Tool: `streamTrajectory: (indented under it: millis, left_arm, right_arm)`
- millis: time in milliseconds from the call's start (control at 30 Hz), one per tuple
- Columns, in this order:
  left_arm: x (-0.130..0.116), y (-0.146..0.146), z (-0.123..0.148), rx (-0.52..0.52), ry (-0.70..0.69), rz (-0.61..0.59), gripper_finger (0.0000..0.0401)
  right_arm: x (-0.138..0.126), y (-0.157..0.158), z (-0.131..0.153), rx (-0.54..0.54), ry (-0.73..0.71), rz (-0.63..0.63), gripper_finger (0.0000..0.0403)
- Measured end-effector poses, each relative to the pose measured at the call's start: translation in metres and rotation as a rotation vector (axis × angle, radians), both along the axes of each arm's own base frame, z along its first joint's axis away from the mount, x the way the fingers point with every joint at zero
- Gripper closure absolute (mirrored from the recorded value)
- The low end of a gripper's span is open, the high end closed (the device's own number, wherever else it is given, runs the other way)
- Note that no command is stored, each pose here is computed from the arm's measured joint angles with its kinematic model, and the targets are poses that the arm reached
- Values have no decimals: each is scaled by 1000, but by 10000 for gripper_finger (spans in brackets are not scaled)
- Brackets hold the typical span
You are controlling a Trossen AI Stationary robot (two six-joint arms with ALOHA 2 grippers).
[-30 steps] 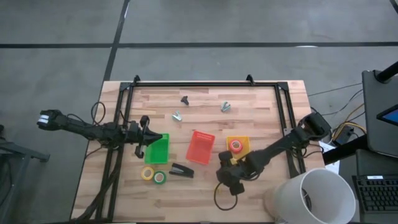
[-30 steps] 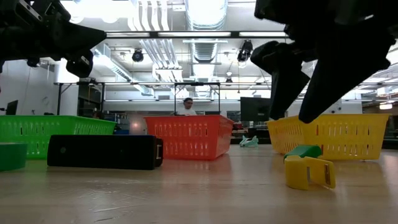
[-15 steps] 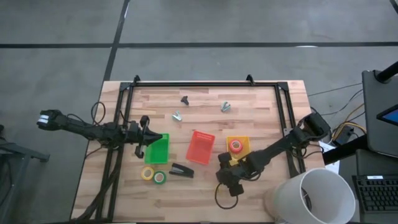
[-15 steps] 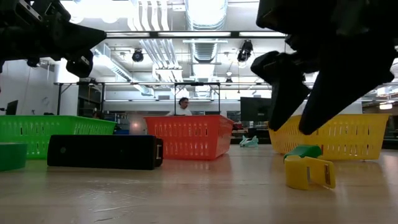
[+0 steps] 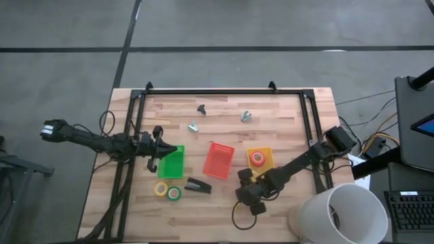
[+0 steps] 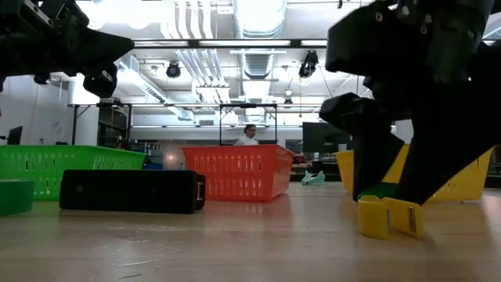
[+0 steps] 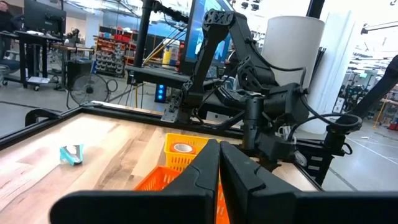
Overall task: Pick and place Stapler, Stapler remover, tape
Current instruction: Put the green stapler into the orange bin
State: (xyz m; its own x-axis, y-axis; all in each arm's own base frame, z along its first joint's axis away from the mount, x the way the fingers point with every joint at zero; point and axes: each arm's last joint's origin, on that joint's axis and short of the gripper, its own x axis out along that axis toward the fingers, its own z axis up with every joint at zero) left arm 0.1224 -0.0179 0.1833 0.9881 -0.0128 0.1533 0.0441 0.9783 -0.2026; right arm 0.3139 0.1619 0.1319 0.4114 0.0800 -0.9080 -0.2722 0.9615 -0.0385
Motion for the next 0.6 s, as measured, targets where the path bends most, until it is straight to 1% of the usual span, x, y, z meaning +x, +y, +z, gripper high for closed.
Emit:
streamTrajectory:
  millis: [167, 433, 500, 600]
  left_arm:
    - [0, 0, 0, 0, 0, 0, 385]
    - [0, 0, 0, 0, 0, 0, 385]
    - [0, 0, 0, 0, 0, 1, 385]
    - [0, 0, 0, 0, 0, 0, 385]
  right_arm:
    - [-1, 0, 0, -6, 12, 0, 259]
    - [5, 1, 7, -3, -16, -4, 333]
    - [7, 1, 9, 1, -23, -5, 343]
    - [9, 2, 11, 6, -31, -7, 344]
